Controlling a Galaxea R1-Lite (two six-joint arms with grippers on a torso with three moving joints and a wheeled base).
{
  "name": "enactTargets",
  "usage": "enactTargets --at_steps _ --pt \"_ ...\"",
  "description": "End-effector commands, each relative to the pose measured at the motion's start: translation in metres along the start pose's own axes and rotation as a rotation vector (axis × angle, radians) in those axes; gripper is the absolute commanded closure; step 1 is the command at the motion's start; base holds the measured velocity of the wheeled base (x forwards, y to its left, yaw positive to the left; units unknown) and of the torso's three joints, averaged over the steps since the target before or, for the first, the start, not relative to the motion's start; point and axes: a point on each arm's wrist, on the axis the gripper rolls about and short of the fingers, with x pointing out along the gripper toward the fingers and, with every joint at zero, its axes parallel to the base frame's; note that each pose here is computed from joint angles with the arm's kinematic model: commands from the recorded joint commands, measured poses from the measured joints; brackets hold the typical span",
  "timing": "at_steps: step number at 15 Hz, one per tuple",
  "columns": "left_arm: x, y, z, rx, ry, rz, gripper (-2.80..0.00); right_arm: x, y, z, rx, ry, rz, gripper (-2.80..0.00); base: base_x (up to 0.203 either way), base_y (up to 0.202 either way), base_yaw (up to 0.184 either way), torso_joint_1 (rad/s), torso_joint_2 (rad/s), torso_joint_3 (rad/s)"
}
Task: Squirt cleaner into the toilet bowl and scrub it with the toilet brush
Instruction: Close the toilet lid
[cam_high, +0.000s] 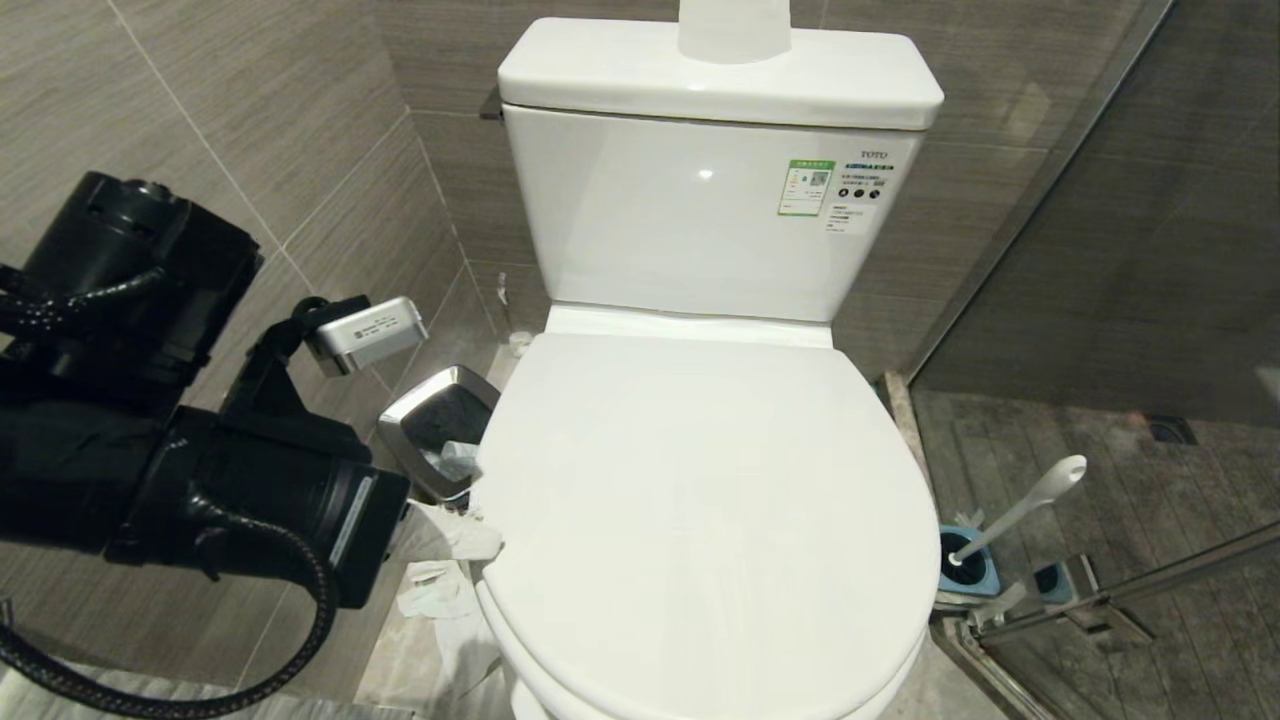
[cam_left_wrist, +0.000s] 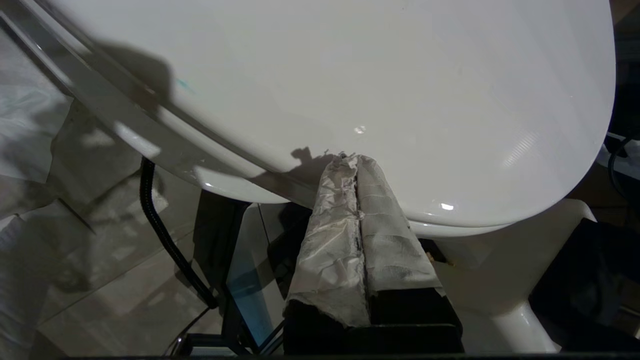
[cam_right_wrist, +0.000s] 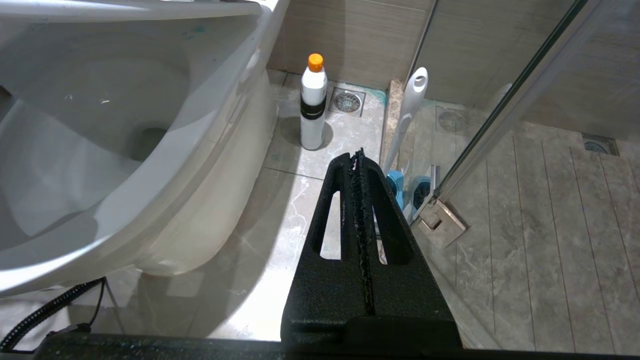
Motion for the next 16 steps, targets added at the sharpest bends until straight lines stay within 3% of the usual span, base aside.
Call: enactTargets --at_steps 1,4,8,16 --pt "0.0 -0.001 -0.003 0.0 0.01 -0.006 0.0 0.002 0.0 -0.007 0.0 0.025 0.002 0.0 0.0 0.0 0.0 0.0 0.0 0.0" --pt "0.006 -0.009 -0.007 -0.011 0.038 -0.036 0.0 0.002 0.0 -0.007 0.001 0.025 0.002 0.0 0.0 0.0 0.0 0.0 0.0 0.0" --pt "0.023 -0.018 0.008 0.033 -0.046 -0.075 0.0 0.002 0.0 -0.007 0.0 0.025 0.002 0.0 0.0 0.0 0.0 0.0 0.0 0.0" --pt "0.064 -0.016 0.013 0.025 -0.032 -0.005 0.0 0.002 0.0 -0.007 0.0 0.025 0.001 0.0 0.0 0.0 0.0 0.0 0.0 0.0"
